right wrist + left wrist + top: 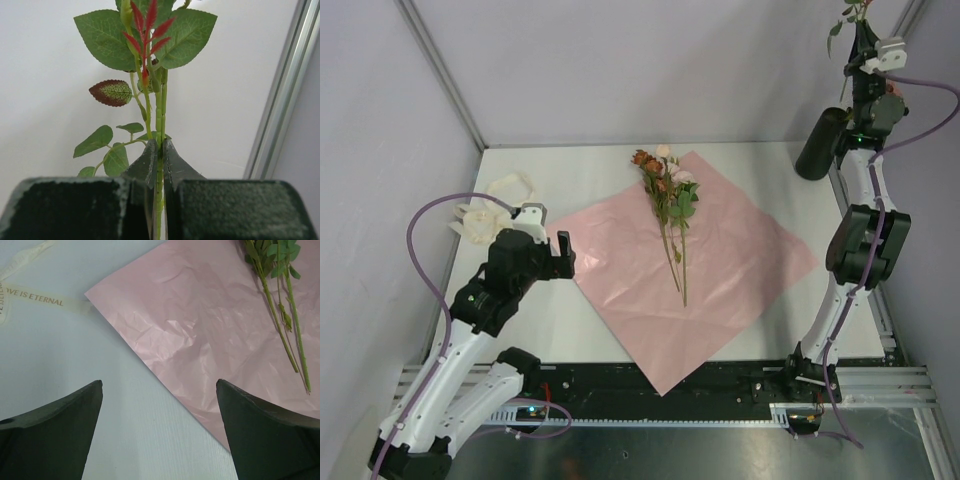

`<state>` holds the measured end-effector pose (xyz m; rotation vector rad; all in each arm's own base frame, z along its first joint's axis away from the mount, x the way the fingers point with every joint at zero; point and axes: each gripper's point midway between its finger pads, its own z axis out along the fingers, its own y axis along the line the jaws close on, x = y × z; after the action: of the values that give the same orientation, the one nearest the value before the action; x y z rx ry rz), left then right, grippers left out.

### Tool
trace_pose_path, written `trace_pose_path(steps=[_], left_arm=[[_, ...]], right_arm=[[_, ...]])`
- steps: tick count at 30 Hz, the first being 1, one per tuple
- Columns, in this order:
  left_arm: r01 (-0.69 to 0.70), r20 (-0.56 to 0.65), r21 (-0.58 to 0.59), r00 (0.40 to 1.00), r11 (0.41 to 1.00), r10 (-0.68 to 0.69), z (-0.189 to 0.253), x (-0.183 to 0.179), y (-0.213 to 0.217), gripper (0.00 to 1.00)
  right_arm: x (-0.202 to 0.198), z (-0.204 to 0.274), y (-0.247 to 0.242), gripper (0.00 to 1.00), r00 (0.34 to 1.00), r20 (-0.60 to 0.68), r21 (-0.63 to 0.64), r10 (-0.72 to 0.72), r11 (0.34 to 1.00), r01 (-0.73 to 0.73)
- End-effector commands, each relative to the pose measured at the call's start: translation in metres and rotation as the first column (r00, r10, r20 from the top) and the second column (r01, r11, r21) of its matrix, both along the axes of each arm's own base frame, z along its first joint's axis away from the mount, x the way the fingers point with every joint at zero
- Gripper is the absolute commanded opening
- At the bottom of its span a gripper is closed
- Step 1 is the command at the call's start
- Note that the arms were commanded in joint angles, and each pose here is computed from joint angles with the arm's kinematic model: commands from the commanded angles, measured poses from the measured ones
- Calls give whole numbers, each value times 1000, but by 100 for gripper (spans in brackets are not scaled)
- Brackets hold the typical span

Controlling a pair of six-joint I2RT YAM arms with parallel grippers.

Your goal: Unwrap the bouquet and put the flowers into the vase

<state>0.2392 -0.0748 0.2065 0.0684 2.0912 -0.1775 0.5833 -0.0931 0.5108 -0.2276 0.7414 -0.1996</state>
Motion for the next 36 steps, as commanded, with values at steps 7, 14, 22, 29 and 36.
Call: trace_pose_path(steps=[7,14,22,29,36], left_arm=[[-20,17,34,1000,999,20,0,4,7,99],[-25,30,30,999,999,24,4,3,8,100],[-11,39,17,999,1000,11,7,1,6,100],[-1,55,3,998,1000,0,11,-1,4,100],[11,61,-6,998,1000,-10,14,-2,2,100]], right_arm=[[36,-18,-14,0,999,-32,30,-24,999,25],[47,-53,-26,2,992,-98,69,-79,994,86],[38,-68,-37,28,958,-179,126,-222,961,246],[13,-82,-39,63,917,-271,182,-293,920,347],[-17,-82,-15,76,882,-371,188,-292,906,379]])
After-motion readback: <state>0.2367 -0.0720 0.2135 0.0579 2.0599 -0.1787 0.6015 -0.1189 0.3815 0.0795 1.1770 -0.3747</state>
